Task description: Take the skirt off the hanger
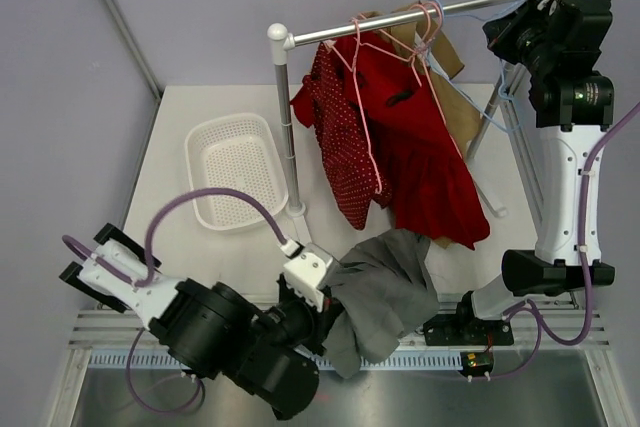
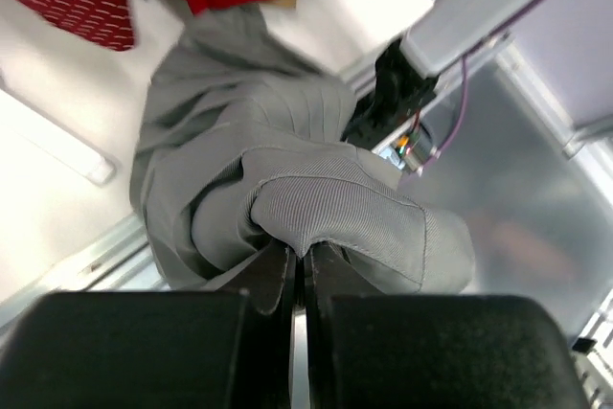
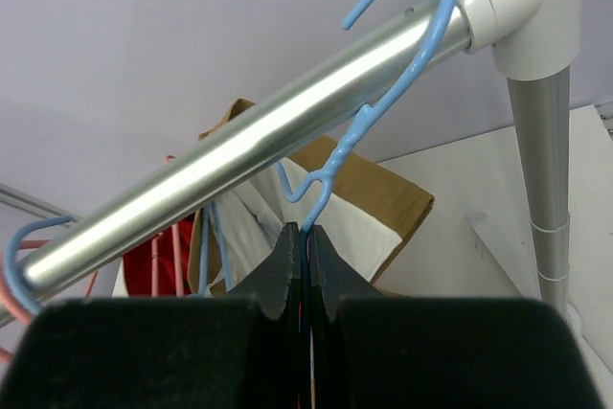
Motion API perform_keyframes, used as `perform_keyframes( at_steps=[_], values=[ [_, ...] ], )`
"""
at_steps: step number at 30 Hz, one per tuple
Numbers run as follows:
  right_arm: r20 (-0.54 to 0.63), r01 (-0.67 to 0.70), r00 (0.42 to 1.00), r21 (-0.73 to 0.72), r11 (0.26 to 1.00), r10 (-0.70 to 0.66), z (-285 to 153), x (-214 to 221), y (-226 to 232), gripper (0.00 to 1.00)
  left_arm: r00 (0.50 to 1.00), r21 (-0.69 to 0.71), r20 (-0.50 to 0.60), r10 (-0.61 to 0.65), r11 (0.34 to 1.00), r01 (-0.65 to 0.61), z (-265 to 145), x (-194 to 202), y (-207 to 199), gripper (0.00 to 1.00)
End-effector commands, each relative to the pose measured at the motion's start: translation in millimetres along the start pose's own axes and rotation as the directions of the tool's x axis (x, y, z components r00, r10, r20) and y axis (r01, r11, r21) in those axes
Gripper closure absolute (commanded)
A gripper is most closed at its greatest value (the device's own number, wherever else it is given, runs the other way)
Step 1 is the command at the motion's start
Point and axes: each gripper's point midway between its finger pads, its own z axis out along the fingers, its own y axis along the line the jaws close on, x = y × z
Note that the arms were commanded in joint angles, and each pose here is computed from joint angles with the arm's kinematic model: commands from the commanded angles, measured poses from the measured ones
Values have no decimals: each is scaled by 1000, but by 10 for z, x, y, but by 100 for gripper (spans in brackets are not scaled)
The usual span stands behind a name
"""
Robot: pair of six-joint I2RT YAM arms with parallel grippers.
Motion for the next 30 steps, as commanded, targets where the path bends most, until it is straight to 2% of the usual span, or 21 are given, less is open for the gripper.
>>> perform_keyframes(
  at_steps=[1,4,5,6,8,12,13,14,15,16,17,20,21,22,24,25,27,28,30],
  values=[
    [-47,29,998,-4,1000,-29,178,215,-86,100,984,-49,176,13,999,-4,-301,-700,583,100],
    [-133,30,991,5,1000,-29,272,539,-208,100,957,-64,289,-21,997,42,-448,-1113,874,100],
    [-175,27,984,22,999,-23,294,690,-281,100,948,-121,316,17,992,22,-440,-1238,1047,100],
    [-192,24,981,27,999,-19,296,751,-305,100,939,-122,345,-19,990,65,-478,-1367,1166,100],
    [-228,20,974,40,999,-10,277,907,-378,100,920,-172,391,3,983,70,-479,-1610,1328,100],
    [-235,38,972,54,998,-24,160,1000,-444,100,886,-249,463,35,964,92,-582,-1877,1667,100],
    [-224,52,974,59,997,-37,108,965,-456,93,875,-272,483,36,956,111,-651,-1934,1803,100],
    [-225,60,973,70,996,-43,71,965,-476,47,860,-326,506,70,938,116,-703,-2048,1930,100],
    [-219,70,974,85,994,-50,39,944,-497,19,853,-342,516,80,932,119,-735,-2093,1990,100],
    [-207,80,976,94,992,-59,-13,899,-507,1,849,-373,516,111,922,106,-723,-2101,2039,100],
    [-205,85,977,111,990,-60,-62,876,-526,1,829,-404,545,127,906,127,-809,-2218,2147,100],
    [-172,104,982,136,985,-80,-241,754,-531,1,813,-469,550,192,876,110,-781,-2341,2243,100],
    [-132,108,987,157,982,-87,-373,642,-537,0,812,-444,548,200,892,80,-722,-2379,2187,100],
    [-109,107,990,162,981,-90,-454,590,-525,1,807,-463,558,194,880,108,-720,-2464,2262,100],
    [-47,106,994,185,977,-99,-688,467,-536,1,835,-477,499,233,878,39,-456,-2477,2199,100],
    [-24,107,994,195,975,-105,-772,424,-545,1,838,-521,492,236,851,66,-428,-2526,2342,100],
    [35,116,991,222,968,-126,-1002,307,-567,1,840,-524,484,244,850,54,-301,-2608,2387,100],
    [45,118,990,236,965,-132,-1082,294,-590,0,829,-565,504,243,819,104,-350,-2704,2592,100],
    [102,107,985,259,960,-138,-1313,176,-594,1,822,-577,514,246,808,118,-312,-2830,2738,100]
  ],
)
